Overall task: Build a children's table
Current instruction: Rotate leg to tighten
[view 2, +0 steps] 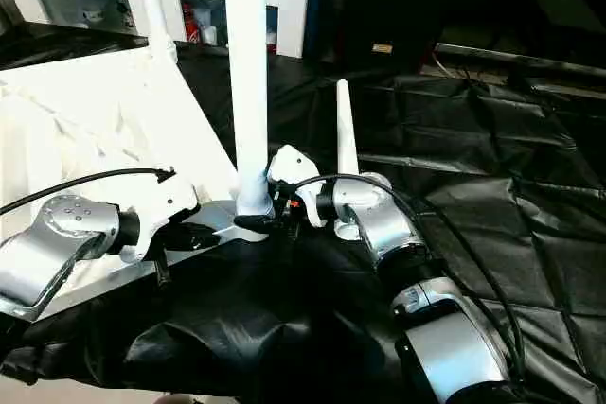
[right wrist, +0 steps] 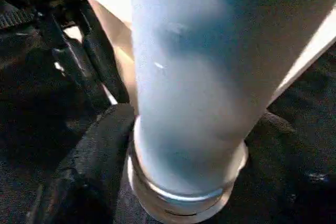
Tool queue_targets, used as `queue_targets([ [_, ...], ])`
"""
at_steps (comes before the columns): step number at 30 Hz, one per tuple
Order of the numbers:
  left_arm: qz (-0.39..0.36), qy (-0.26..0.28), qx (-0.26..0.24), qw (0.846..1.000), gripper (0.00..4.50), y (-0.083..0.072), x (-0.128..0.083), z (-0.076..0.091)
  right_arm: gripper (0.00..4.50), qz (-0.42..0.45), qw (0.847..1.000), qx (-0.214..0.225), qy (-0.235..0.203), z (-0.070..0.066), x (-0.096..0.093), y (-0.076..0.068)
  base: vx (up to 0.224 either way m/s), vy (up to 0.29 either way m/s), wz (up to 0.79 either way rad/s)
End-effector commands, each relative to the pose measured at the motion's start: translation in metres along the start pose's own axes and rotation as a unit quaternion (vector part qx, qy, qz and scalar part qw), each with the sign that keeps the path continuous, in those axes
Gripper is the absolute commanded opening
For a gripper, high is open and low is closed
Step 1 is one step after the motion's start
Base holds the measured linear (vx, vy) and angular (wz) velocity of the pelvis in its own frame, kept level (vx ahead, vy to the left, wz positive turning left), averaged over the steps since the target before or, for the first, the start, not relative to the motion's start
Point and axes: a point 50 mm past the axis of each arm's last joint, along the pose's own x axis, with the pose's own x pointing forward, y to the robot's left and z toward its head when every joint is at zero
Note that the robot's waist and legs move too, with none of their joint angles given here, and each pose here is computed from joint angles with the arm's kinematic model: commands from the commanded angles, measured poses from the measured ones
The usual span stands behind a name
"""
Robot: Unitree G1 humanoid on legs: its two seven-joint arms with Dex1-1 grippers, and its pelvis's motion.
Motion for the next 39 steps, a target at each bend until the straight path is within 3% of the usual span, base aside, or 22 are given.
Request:
queue_targets([
  [1, -0.032, -0.011, 0.021, 0.999, 0.00, -0.008, 0.004, 0.006, 2.95, 0.005, 1.000, -0.009, 0.002, 0.002, 0.000, -0.001, 0.000, 0.000, 0.00],
  [12, -0.030, -0.009, 0.017, 0.999, 0.00, -0.007, 0.003, 0.004, 2.72, 0.006, 1.000, -0.002, 0.005, -0.004, 0.002, 0.001, 0.000, 0.000, 0.00],
  [15, -0.010, -0.021, 0.002, 1.000, 0.00, -0.003, 0.006, 0.007, 2.72, -0.030, 0.998, 0.060, -0.006, -0.014, 0.003, 0.001, 0.000, 0.000, 0.00],
  [18, 0.024, -0.027, -0.015, 0.999, 0.00, 0.004, 0.010, 0.009, 2.72, -0.067, 0.993, 0.094, -0.008, -0.021, 0.005, 0.000, 0.000, 0.000, 0.00],
  [22, 0.100, -0.041, -0.059, 0.992, 0.00, 0.019, 0.023, 0.020, 2.72, -0.178, 0.962, 0.207, -0.004, -0.041, 0.016, 0.000, 0.000, 0.000, 0.00],
  [25, 0.151, -0.041, -0.086, 0.984, 0.00, 0.026, 0.035, 0.027, 2.71, -0.227, 0.947, 0.224, 0.022, -0.048, 0.028, 0.004, 0.000, 0.000, 0.00],
  [26, 0.151, -0.041, -0.086, 0.984, 0.00, 0.026, 0.035, 0.027, 2.70, -0.227, 0.947, 0.224, 0.022, -0.048, 0.028, 0.004, 0.000, 0.000, 0.00],
  [27, 0.174, -0.041, -0.107, 0.978, 0.00, 0.026, 0.046, 0.033, 2.70, -0.261, 0.933, 0.245, 0.036, -0.049, 0.041, 0.008, 0.000, 0.000, 0.00],
  [30, 0.173, -0.053, -0.130, 0.975, 0.00, 0.017, 0.061, 0.043, 2.70, -0.295, 0.914, 0.276, 0.038, -0.043, 0.057, 0.011, 0.000, 0.000, 0.00],
  [39, 0.179, -0.047, -0.138, 0.973, 0.00, 0.017, 0.062, 0.041, 2.70, -0.285, 0.918, 0.274, 0.030, -0.030, 0.071, 0.013, 0.000, 0.000, 0.00],
])
